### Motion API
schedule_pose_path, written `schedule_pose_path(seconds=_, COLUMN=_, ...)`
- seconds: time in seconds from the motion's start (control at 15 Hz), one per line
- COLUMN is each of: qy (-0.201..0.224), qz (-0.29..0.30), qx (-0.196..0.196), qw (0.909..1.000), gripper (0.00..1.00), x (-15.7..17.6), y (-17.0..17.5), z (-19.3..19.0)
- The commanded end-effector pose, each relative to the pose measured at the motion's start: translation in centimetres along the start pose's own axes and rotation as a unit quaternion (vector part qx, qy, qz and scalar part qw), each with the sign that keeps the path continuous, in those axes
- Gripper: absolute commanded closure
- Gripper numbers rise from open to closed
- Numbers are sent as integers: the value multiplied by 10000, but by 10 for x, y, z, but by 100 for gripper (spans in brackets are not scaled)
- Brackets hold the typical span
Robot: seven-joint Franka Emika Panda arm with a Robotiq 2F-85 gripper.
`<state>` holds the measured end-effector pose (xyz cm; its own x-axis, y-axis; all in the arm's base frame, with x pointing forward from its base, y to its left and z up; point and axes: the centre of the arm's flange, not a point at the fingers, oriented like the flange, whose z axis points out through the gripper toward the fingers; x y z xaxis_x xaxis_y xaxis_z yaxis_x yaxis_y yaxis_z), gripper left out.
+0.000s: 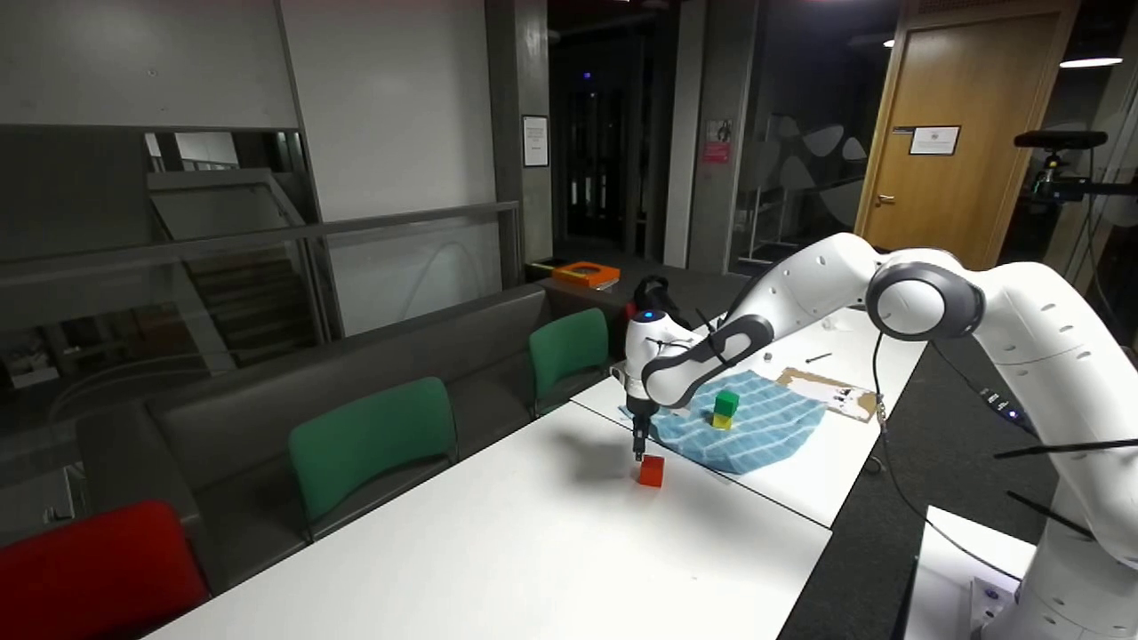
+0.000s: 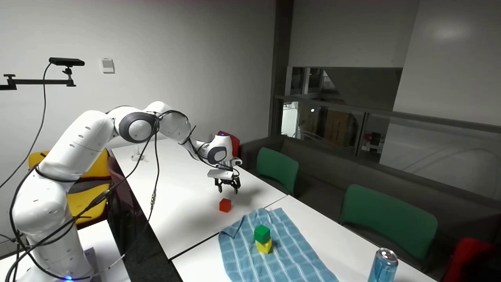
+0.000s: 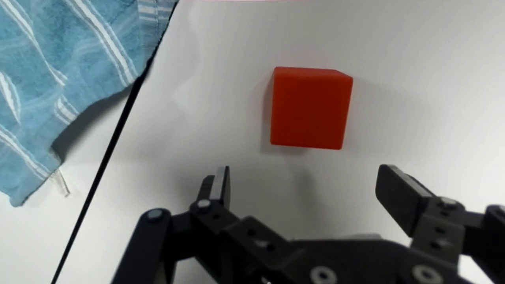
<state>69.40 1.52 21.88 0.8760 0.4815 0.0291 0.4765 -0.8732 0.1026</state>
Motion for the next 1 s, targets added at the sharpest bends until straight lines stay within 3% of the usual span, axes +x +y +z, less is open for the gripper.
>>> schedule_pose_path(seconds=0.0, qy=210, qz=-450, qx=91, qw=9987, gripper=0, x=-13, y=11, z=15)
schedule_pose_path(seconds=0.4, qy=260, qz=-545, qx=254, qw=9979, gripper=0, x=-28, y=26, z=39)
schedule_pose_path(seconds=0.93, qy=538, qz=19, qx=1063, qw=9929, gripper=0, x=-35, y=29, z=35)
